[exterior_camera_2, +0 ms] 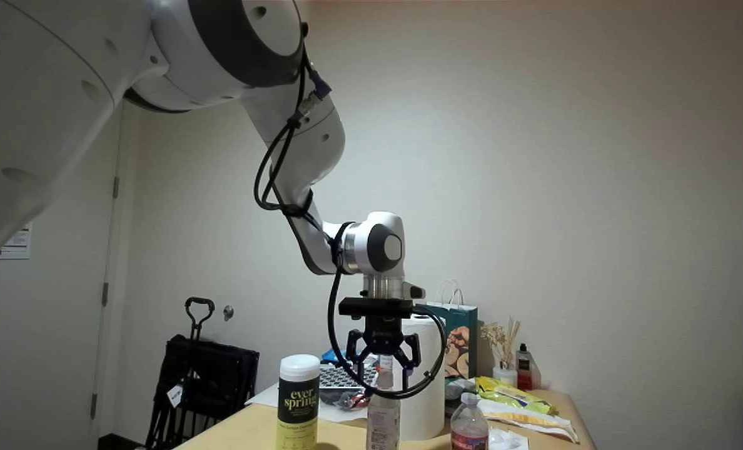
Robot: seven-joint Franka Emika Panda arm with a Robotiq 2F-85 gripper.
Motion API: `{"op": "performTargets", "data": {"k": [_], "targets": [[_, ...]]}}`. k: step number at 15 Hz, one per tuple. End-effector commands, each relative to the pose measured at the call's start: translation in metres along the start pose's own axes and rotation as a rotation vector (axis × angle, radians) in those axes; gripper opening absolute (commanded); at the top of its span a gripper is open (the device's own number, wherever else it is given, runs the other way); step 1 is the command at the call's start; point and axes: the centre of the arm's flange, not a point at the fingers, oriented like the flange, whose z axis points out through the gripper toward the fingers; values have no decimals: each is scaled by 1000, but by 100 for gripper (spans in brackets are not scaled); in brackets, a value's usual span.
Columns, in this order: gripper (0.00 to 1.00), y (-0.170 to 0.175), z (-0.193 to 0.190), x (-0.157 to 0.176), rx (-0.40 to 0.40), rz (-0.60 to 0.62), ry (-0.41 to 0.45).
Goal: Put the plastic bottle on top of the ever spring bottle.
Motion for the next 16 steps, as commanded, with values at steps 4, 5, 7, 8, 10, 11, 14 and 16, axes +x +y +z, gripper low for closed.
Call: {"op": "performTargets", "data": {"k": [4, 5, 7, 8, 10, 11, 14, 16], "targets": [[100, 1, 2, -6, 9, 9, -18], [100, 1, 3, -6, 9, 10, -18], [100, 1, 2, -8, 5, 12, -24], [100, 1, 2, -9, 6, 12, -21], [100, 1, 2, -11, 5, 15, -17], [100, 1, 2, -11, 6, 17, -16], [73, 2, 0, -14, 18, 41, -29], [59, 4, 0, -15, 17, 52, -33]]}}
